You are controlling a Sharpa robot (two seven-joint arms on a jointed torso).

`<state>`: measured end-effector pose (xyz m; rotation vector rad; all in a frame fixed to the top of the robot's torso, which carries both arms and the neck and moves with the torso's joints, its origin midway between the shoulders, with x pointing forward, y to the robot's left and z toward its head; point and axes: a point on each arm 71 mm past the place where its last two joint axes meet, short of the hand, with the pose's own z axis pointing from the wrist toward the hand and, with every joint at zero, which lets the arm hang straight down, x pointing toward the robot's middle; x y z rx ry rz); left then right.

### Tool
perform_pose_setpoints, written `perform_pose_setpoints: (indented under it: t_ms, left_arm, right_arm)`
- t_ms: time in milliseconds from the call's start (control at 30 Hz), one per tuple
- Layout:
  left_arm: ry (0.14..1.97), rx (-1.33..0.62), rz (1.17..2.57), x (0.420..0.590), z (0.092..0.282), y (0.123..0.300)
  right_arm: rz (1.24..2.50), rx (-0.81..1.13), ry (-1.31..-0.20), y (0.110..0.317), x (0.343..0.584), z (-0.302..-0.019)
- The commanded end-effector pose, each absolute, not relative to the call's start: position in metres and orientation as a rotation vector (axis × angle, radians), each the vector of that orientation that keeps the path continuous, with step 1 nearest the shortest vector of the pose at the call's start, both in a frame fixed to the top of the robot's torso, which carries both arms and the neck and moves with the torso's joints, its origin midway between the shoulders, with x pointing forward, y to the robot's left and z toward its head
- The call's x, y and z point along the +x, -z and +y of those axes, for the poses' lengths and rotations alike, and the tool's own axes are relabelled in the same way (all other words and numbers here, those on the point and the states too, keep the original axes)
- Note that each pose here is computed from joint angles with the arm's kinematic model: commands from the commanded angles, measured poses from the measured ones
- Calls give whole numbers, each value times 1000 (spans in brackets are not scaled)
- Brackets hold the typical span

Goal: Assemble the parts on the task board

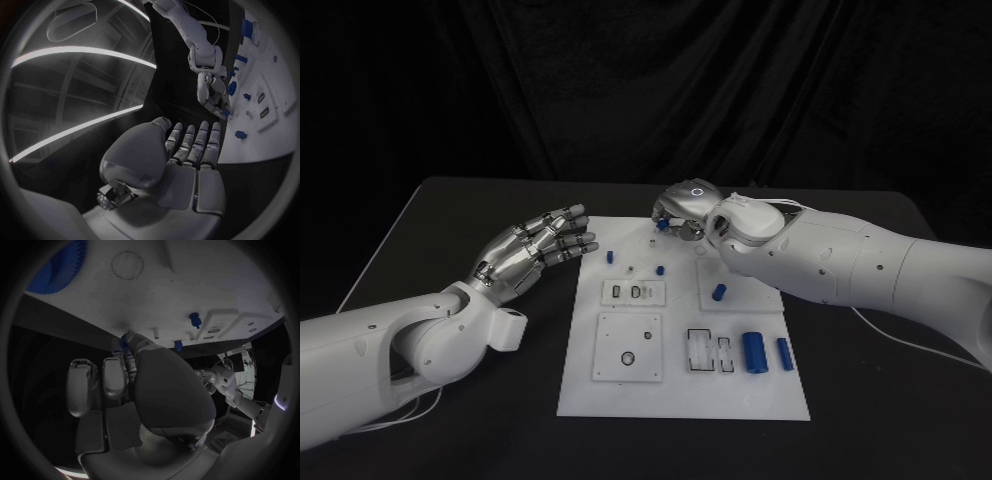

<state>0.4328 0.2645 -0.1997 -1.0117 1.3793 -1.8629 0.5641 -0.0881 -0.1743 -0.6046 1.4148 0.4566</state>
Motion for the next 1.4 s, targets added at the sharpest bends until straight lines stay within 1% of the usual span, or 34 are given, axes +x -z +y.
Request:
perform_pose_setpoints:
  t_ms: [33, 500, 867, 1233, 1400]
  left_arm:
    - [1968, -917, 1189, 432, 267, 187]
    - [1964, -920, 1195, 432, 268, 188]
    - [1962, -922, 1200, 433, 268, 188]
    - [1959, -925, 1206, 434, 269, 189]
    - [1952, -927, 1204, 433, 272, 189]
  right_arm:
    - [1410, -613, -486, 177, 560, -84]
    - [1399, -613, -501, 177, 558, -82]
    - [1460, -593, -445, 180, 562, -84]
    - [1410, -572, -458, 176, 562, -85]
    - [1358, -555, -477, 169, 561, -90]
